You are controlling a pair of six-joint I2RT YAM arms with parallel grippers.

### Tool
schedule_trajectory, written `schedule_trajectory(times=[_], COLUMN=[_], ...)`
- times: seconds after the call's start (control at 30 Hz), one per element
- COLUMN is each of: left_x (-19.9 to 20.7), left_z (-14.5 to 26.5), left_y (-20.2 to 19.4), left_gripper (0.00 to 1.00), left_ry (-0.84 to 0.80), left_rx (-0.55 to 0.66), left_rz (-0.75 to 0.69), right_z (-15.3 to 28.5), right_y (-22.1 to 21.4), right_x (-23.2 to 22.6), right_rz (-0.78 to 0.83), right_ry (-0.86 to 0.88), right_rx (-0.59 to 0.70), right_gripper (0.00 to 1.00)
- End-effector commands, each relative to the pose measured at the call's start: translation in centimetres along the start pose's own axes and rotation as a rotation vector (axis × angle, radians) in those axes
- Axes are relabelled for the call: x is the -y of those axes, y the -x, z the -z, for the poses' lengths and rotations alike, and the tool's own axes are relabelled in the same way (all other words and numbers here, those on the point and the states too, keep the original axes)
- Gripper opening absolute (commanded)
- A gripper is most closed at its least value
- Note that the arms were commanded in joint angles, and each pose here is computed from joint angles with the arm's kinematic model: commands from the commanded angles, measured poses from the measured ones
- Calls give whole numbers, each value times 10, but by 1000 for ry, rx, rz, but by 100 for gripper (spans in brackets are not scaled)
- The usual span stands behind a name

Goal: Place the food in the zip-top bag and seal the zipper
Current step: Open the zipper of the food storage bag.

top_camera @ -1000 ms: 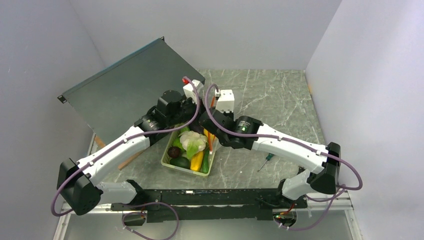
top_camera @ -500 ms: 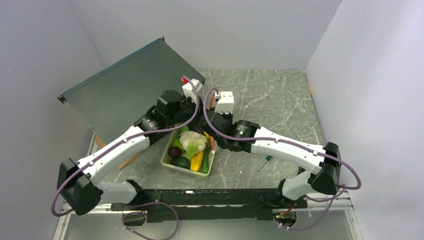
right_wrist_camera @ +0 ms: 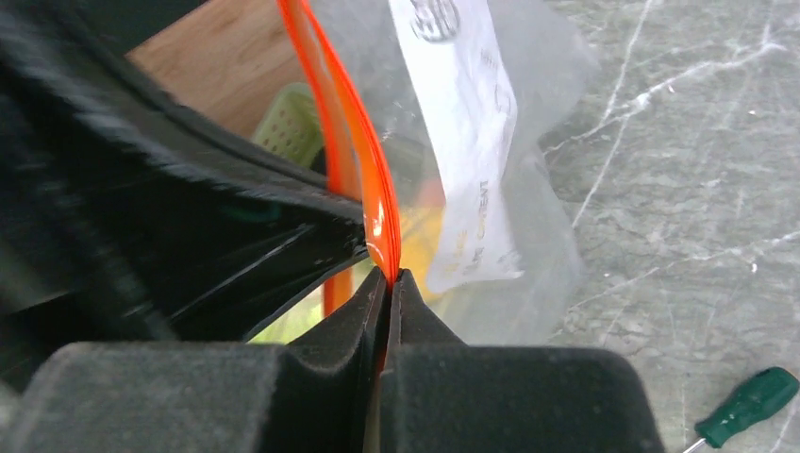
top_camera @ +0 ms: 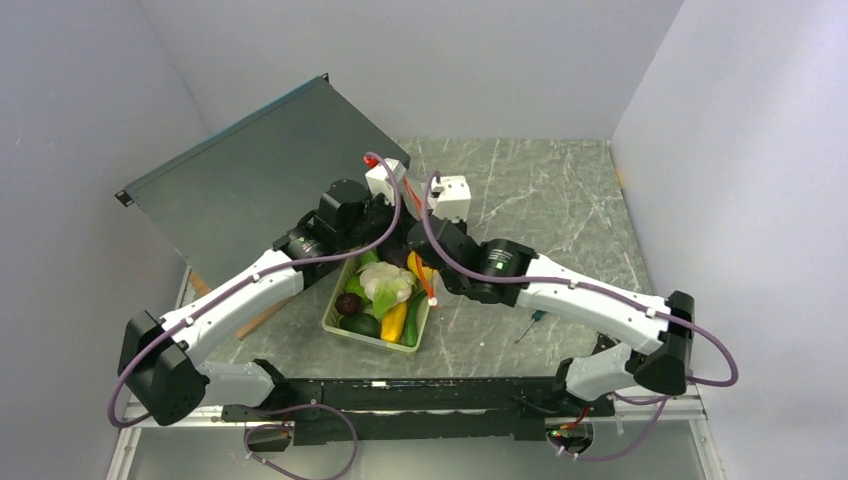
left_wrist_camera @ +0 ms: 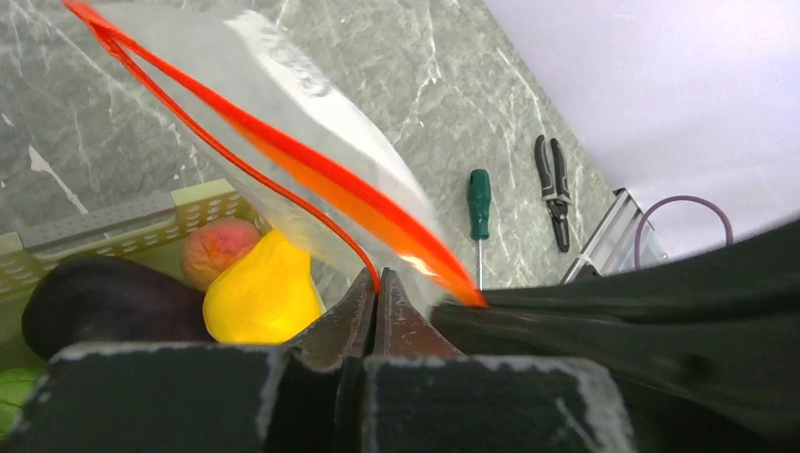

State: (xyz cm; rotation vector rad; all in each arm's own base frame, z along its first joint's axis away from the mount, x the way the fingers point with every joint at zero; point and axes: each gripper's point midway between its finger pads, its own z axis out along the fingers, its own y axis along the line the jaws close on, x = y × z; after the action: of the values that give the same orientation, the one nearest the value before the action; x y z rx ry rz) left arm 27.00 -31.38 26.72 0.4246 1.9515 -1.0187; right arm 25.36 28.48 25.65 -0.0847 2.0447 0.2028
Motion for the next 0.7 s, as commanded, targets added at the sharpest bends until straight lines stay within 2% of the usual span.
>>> schedule_trajectory(times=[0.0,0.03,0.1,0.2,0.23,0.3,0.47,0.67], left_x=[-3,-2,-2,-2,-1,0,1,1], left_z=[-5,-6,-7,-6,-5,-2,0,-1], left_y=[3,2,1,2,4,7,9,9], left_gripper=[0,0,0,0,0,0,0,0], left_ry=[16,11,7,7,7,7,5,3], left_rx=[-13,-17,-24,-17,-9,8,18,12], left_rz=[31,37,40,37,36,32,29,34], right_z=[33,34,32,26,25,23,23,26], right_y=[38,38,37,33,32,28,21,12], right_x=[-15,-16,-16,-6,-5,-1,5,-6], right_rz=[-67,-61,-37,-12,1,42,62,-34], right_ry=[165,176,176,108,94,67,5,70], right_rx=[44,45,49,47,39,22,-40,-67], right_gripper=[0,3,14,31,33,48,98,100])
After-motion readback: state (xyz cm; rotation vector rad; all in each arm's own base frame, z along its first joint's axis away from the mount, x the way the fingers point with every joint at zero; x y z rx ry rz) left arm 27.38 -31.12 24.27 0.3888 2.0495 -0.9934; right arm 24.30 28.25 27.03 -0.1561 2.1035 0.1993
